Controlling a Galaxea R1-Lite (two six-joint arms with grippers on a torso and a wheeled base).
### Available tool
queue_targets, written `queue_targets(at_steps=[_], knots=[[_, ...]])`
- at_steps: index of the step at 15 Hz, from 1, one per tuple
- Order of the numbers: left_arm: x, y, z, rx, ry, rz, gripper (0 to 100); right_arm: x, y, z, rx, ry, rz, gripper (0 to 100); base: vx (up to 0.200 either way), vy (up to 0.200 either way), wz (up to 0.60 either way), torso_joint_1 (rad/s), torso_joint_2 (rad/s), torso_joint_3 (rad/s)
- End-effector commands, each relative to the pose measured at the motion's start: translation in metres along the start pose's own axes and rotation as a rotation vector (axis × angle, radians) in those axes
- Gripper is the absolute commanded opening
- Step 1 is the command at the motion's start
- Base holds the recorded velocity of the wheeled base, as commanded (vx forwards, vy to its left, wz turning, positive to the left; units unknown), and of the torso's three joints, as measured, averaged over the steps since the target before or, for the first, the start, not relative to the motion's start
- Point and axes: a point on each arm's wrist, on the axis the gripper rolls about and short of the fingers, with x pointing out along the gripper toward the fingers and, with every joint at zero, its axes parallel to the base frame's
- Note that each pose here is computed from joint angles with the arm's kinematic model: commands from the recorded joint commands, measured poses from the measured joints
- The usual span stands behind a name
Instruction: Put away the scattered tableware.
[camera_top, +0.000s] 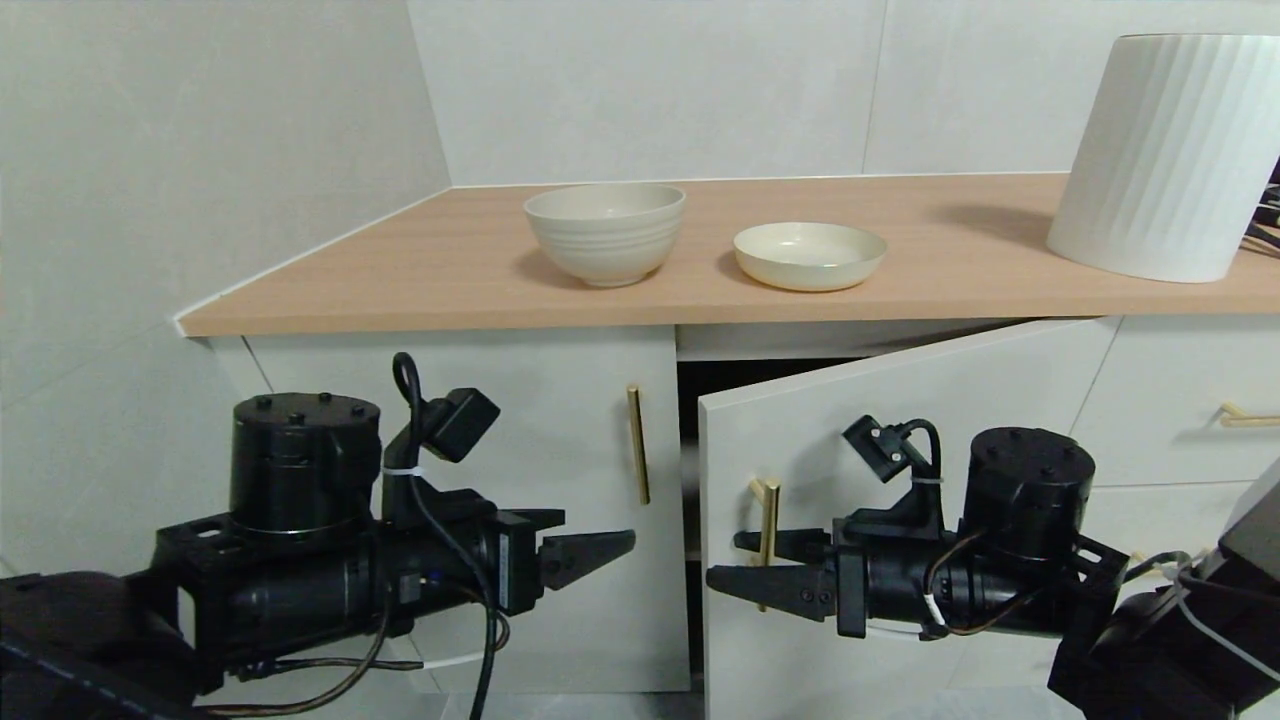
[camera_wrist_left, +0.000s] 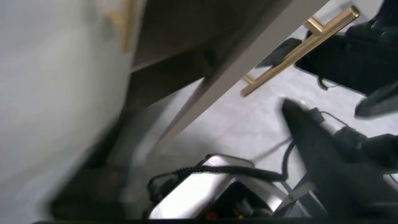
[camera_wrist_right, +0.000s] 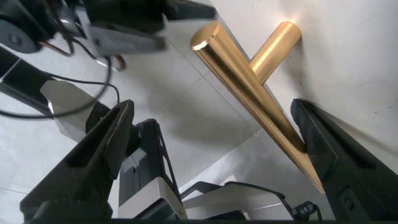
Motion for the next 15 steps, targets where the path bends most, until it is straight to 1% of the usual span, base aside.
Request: queue_targets(at_steps=[1, 2, 3, 4, 5, 6, 9, 10, 11, 13, 14, 15], knots=[[0.021, 0.004, -0.01, -0.011, 0.043, -0.009, 0, 0.001, -0.001, -0.002, 0.006, 0.008, 0.002, 100, 0.0, 0.0, 0.0, 0.0, 0.0, 0.0], [0.022, 0.004, -0.01, -0.008, 0.035, -0.01, 0, 0.001, -0.001, -0.002, 0.007, 0.009, 0.002, 100, 0.0, 0.0, 0.0, 0.0, 0.0, 0.0], [0.026, 0.004, -0.005, 0.009, -0.004, -0.022, 0, 0.001, -0.001, -0.002, 0.005, 0.009, 0.002, 100, 0.0, 0.0, 0.0, 0.0, 0.0, 0.0], [0.033, 0.002, 0.005, 0.03, -0.047, -0.041, 0, 0.001, -0.001, -0.002, 0.004, 0.008, 0.002, 100, 0.0, 0.0, 0.0, 0.0, 0.0, 0.0], [0.041, 0.001, 0.013, 0.041, -0.07, -0.051, 0, 0.001, -0.002, -0.002, 0.006, 0.01, 0.001, 100, 0.0, 0.0, 0.0, 0.0, 0.0, 0.0], [0.046, 0.002, 0.016, 0.044, -0.075, -0.058, 0, 0.001, -0.002, -0.003, 0.007, 0.011, 0.001, 100, 0.0, 0.0, 0.0, 0.0, 0.0, 0.0], [0.067, 0.014, 0.005, 0.026, -0.031, -0.05, 0, 0.002, -0.004, -0.003, 0.009, 0.013, -0.002, 100, 0.0, 0.0, 0.0, 0.0, 0.0, 0.0], [0.072, 0.015, 0.002, 0.027, -0.02, -0.049, 0, 0.002, -0.004, -0.004, 0.011, 0.015, -0.004, 100, 0.0, 0.0, 0.0, 0.0, 0.0, 0.0], [0.082, 0.013, -0.003, 0.039, -0.03, -0.072, 0, 0.003, -0.005, -0.004, 0.012, 0.016, -0.004, 100, 0.0, 0.0, 0.0, 0.0, 0.0, 0.0], [0.094, 0.012, -0.007, 0.062, -0.067, -0.094, 0, 0.003, -0.006, -0.005, 0.013, 0.016, -0.006, 100, 0.0, 0.0, 0.0, 0.0, 0.0, 0.0], [0.099, 0.013, -0.007, 0.069, -0.084, -0.101, 0, 0.004, -0.005, -0.005, 0.011, 0.015, -0.004, 100, 0.0, 0.0, 0.0, 0.0, 0.0, 0.0], [0.103, 0.014, -0.009, 0.071, -0.088, -0.104, 0, 0.004, -0.006, -0.005, 0.007, 0.011, -0.001, 100, 0.0, 0.0, 0.0, 0.0, 0.0, 0.0]])
